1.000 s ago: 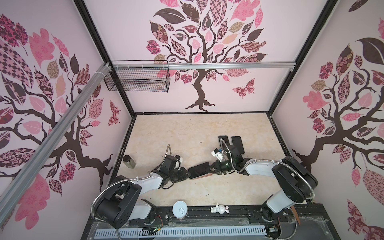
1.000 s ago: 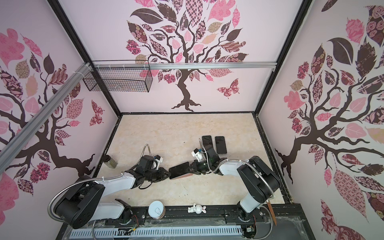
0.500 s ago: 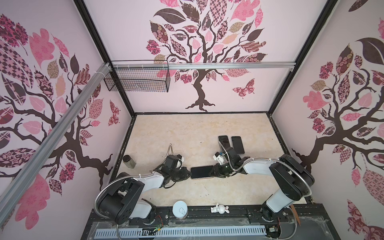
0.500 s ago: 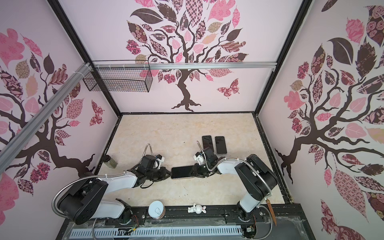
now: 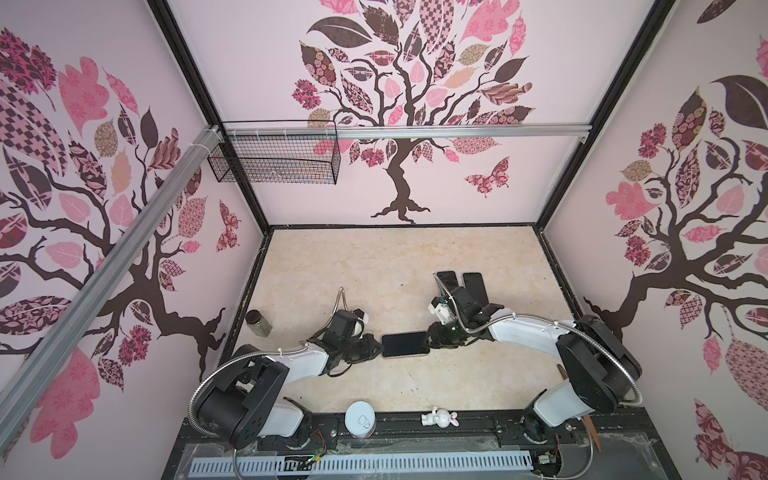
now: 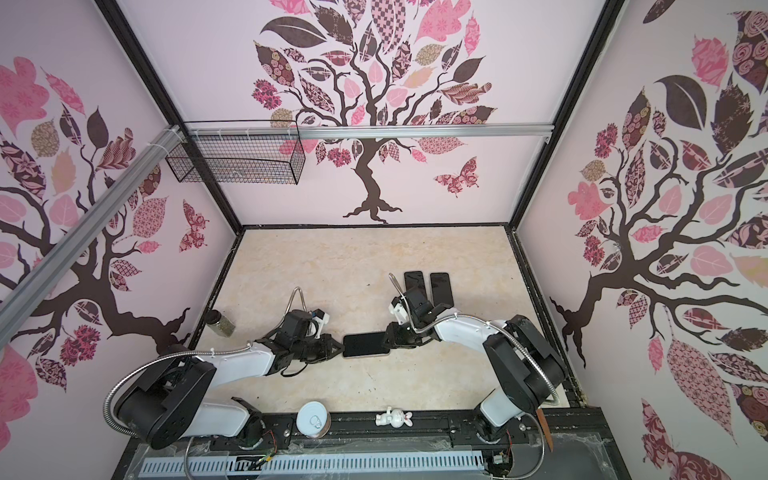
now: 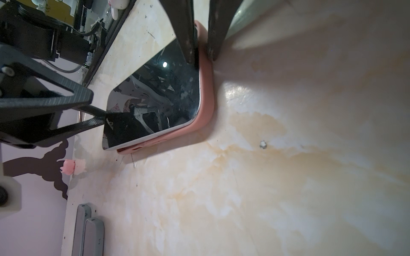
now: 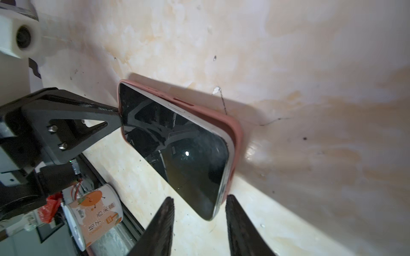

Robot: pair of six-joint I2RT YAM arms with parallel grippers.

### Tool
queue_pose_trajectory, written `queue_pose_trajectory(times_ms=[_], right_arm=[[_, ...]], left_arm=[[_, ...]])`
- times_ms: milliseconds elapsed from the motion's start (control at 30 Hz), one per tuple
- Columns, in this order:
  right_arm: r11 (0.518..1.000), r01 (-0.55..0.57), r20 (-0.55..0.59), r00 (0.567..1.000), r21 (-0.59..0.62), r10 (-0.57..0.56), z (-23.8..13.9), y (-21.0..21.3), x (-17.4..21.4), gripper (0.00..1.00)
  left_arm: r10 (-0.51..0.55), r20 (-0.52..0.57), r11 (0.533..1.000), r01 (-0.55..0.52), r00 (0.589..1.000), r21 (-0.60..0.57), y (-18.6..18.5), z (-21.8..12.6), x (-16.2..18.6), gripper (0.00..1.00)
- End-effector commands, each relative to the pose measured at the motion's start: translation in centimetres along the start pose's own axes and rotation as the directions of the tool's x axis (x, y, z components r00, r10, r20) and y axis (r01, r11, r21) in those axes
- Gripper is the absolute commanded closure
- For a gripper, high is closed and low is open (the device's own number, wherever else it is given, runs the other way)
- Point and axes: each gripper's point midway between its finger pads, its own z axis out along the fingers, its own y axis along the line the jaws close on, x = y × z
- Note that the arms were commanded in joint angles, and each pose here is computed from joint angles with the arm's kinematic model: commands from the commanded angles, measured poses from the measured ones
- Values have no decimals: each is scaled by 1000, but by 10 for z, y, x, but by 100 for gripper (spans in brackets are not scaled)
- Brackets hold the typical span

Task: Put the phone into the phone case
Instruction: 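Press the phone down into the case with both grippers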

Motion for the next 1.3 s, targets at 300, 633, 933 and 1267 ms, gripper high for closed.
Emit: queue_pose_trajectory(times_ms=[300,633,933,1267], right_arm=[[995,46,-23,999,87,-44,0,-19,10,72],[998,46,-30,999,51,-44,9,-18,12,77],[998,28,-67,997,58,-24,20,-26,21,82],[998,46,-125,991,47,-40,34,-21,34,86]], left_arm=[[14,-33,1000,-15,999,-12,-5,-2,4,76],[15,-33,1000,-16,999,-14,-6,-1,1,77],[14,-46,1000,-15,999,-18,-4,3,2,80],[8,-58,1000,-8,998,-10,-3,6,5,82]])
